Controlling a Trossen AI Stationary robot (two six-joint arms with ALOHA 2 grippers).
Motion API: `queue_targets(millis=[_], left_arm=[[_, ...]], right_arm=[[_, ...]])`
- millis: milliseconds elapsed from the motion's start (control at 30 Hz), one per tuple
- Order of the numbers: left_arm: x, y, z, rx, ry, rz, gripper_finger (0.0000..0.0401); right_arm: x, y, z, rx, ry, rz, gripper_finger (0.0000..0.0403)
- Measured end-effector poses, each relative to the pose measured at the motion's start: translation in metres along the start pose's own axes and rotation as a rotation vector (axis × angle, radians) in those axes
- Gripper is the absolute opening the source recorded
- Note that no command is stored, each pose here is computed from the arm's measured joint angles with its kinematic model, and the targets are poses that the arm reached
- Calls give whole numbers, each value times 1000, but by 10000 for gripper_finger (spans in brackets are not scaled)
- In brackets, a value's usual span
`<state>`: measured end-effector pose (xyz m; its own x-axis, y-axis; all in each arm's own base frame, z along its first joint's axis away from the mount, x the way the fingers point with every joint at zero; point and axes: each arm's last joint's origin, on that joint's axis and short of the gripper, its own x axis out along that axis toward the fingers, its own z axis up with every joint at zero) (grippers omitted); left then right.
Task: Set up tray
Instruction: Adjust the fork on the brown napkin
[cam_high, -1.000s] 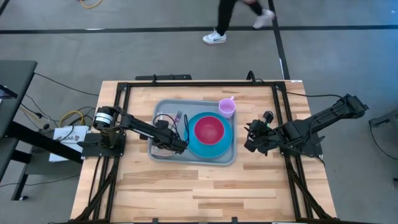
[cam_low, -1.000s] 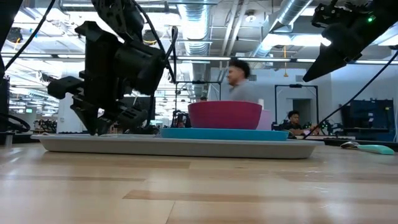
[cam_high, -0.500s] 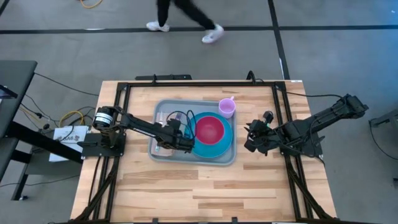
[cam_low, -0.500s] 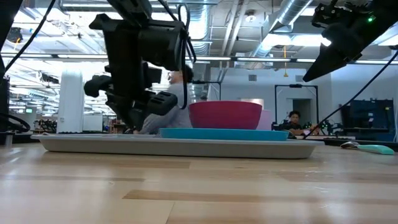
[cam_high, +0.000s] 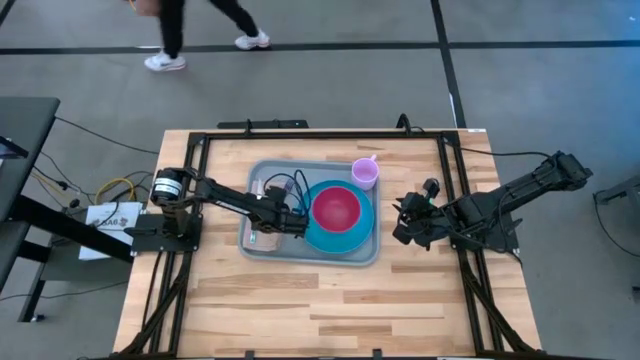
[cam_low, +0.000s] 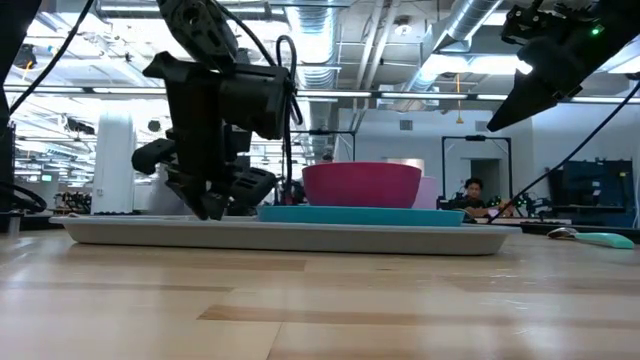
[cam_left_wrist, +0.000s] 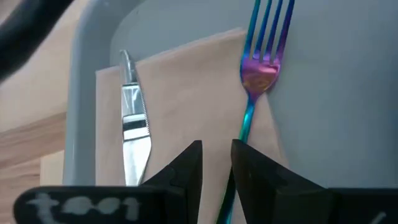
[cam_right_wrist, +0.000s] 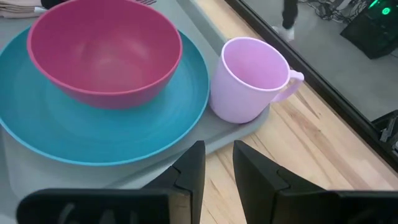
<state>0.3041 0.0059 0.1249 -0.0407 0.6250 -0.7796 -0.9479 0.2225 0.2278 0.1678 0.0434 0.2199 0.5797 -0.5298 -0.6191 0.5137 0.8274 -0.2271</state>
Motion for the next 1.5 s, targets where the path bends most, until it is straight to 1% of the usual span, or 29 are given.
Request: queue_targets(millis=[100,233,533,800,900,1067,1100,1167,1333,1500], left_arm=[[-1,0,1,-3,-17,2,77],[-3,-4,3,21,-2,-20,77],[-3,-4,3,57,9,-27,77],[4,-8,-3,41,6,-104,77],[5,-6,-4,29,7,-97,64],[6,-6,-4,23,-3,-96,12],[6,-6,-4,21,-6,-96,7],[6,-7,-4,8,-11,-98,8],[5,-7,-5,-77,-14,-98,4],[-13,-17,0,-84,-41,-124,2]], right_arm=[[0,0,0,0,0,0,77],[0,0,0,0,0,0,77],[0,0,0,0,0,0,77],[0,0,0,0,0,0,77],[0,0,0,0,0,0,77],[0,0,0,0,0,0,77],[0,0,0,0,0,-1,77],[0,0,0,0,0,-1,77],[0,0,0,0,0,-1,77],[0,0,0,0,0,-1,77]])
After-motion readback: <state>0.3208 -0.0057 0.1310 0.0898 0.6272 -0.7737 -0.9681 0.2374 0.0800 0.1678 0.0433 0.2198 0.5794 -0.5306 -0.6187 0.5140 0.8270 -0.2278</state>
